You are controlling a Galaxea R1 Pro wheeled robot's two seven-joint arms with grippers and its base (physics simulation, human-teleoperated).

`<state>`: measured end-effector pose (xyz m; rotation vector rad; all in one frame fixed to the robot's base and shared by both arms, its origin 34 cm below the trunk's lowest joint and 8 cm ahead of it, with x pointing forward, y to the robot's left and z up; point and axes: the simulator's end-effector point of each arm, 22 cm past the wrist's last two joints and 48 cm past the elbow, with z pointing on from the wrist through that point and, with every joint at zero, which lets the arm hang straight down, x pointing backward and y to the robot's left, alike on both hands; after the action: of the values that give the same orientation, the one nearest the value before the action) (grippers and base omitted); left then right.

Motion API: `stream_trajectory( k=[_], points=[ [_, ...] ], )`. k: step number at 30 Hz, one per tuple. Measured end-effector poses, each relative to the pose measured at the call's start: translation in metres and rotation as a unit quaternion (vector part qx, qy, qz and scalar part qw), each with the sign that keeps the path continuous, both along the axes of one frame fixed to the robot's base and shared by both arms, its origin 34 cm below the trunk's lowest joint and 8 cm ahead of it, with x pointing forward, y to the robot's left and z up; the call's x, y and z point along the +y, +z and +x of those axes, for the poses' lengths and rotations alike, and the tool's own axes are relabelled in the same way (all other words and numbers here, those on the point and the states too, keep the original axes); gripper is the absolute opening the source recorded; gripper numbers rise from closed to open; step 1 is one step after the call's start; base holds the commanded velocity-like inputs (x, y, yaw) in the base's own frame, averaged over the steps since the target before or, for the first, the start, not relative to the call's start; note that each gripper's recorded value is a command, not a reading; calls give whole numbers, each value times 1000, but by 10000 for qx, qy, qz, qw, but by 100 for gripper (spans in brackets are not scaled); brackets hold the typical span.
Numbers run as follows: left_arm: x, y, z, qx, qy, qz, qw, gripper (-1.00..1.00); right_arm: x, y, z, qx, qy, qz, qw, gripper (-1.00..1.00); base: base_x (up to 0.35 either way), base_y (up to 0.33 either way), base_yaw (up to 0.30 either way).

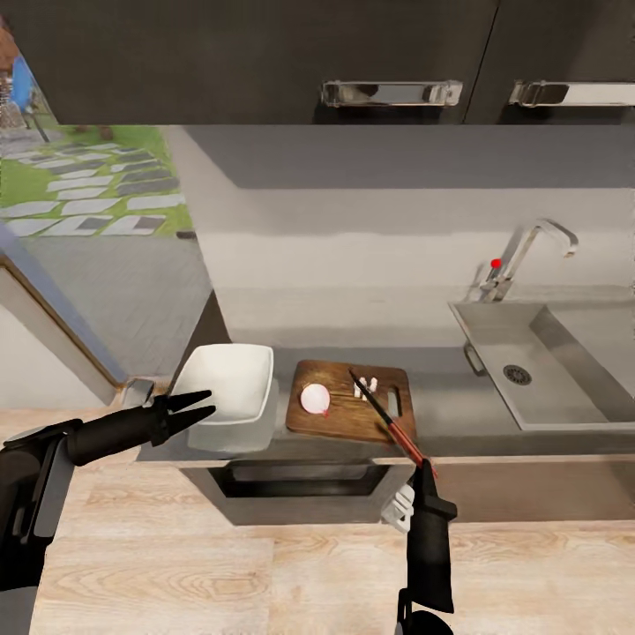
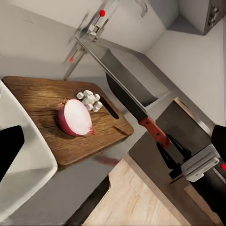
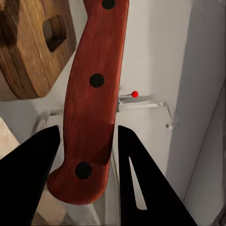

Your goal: In the kitchen, take the Vidalia onion out of the sink, dice it on the chopping board with the paring knife, put the diced onion into the bowl on the countertop, then place both the paring knife and the chopping board into the sink.

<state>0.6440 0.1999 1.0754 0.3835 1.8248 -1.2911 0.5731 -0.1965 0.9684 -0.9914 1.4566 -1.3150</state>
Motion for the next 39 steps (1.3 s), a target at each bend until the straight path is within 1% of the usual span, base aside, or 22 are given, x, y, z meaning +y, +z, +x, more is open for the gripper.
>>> stream_trajectory(
  k=[7, 19, 25, 31, 39],
  points=[
    [0, 6, -1, -54, 0, -7, 10000, 100, 0, 5, 0, -61, 3, -8, 10000, -100, -233, 190, 0],
    [0, 18, -3, -160, 2, -20, 9999, 100, 0, 15, 1, -172, 1, -8, 9999, -100, -22, 23, 0],
    [0, 28, -4, -238, -2, -124, 9996, 100, 0, 20, 0, -220, 1, -10, 9998, -100, 141, 110, 0],
    [0, 31, -5, -268, -3, -148, 9995, 100, 0, 23, 0, -247, -3, -7, 9997, -100, 252, 78, 0],
    [0, 32, -5, -279, -3, -155, 9995, 100, 4, 20, 0, -219, -11, 17, 9998, -100, 36, 15, 0]
  ],
)
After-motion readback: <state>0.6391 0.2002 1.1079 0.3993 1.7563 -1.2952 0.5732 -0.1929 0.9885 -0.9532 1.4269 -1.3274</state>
